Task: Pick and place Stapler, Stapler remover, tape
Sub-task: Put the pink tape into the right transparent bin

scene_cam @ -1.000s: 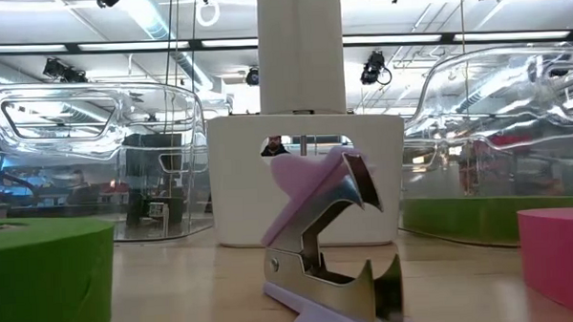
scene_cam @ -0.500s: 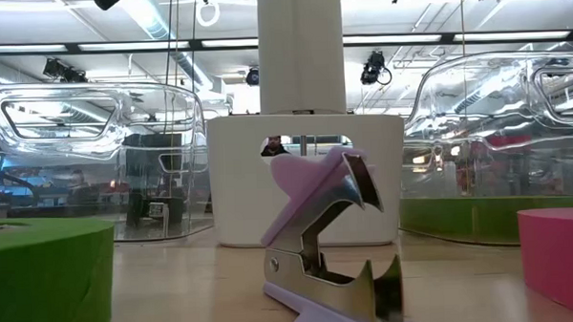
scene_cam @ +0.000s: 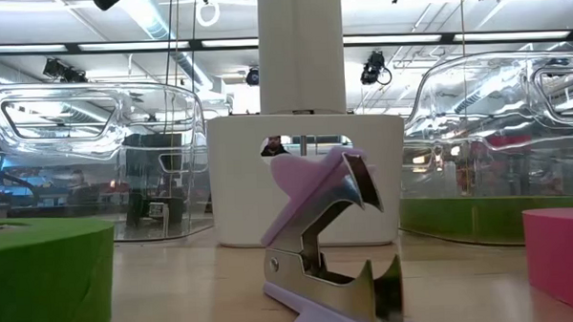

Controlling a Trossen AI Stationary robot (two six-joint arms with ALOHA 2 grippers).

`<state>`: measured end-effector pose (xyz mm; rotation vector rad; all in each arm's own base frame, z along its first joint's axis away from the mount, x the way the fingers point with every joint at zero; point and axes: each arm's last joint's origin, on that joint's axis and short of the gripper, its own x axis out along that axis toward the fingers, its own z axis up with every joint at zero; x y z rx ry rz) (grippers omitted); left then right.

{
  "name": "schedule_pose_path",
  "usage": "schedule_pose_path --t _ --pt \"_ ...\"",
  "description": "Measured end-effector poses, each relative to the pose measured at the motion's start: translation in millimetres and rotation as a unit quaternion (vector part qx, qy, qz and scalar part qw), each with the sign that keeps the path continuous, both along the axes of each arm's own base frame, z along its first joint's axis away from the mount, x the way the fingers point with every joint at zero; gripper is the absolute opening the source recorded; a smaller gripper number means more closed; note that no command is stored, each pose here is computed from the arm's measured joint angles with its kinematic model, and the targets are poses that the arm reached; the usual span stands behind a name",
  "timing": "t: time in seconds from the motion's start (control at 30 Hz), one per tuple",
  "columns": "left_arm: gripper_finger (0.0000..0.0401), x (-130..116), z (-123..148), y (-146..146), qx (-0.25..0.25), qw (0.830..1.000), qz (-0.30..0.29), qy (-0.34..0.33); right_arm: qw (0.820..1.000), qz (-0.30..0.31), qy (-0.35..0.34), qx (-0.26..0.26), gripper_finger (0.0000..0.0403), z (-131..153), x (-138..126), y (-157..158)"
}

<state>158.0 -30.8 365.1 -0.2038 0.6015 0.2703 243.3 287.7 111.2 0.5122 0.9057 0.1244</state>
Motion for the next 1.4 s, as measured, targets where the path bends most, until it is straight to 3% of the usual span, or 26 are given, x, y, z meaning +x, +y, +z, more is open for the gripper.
schedule_pose_path --t 0.4,0.57,0.63,0.77,0.87,1.1,1.4 --pt "0.0018 -1.8 -2.2 0.5 -0.004 1.000 0.006 0.013 1.000 -0.006 0.026 -0.008 0.0137 -7.9 -2.1 -2.0" --pt "0.0018 -1.8 -2.2 0.5 -0.004 1.000 0.006 0.013 0.999 -0.020 0.042 0.003 0.0084 -11.6 -2.9 -2.2" --pt "0.0018 -1.8 -2.2 0.5 -0.005 1.000 0.007 0.013 0.999 -0.010 0.037 0.012 0.0054 -10.7 -2.6 -0.3" --pt "0.0018 -1.8 -2.2 0.5 -0.005 1.000 0.007 0.012 0.999 0.026 0.015 0.042 0.0048 -6.9 0.1 6.4" --pt "0.0018 -1.8 -2.2 0.5 -0.005 1.000 0.007 0.013 0.999 0.032 0.009 0.031 0.0003 -1.9 2.6 9.7" --pt "0.0018 -1.8 -2.2 0.5 -0.005 1.000 0.007 0.012 0.998 0.047 0.013 -0.027 0.0003 17.8 11.7 19.1" --pt "0.0018 -1.8 -2.2 0.4 -0.005 1.000 0.006 0.013 0.998 0.048 0.032 0.008 0.0012 24.0 13.6 24.0"
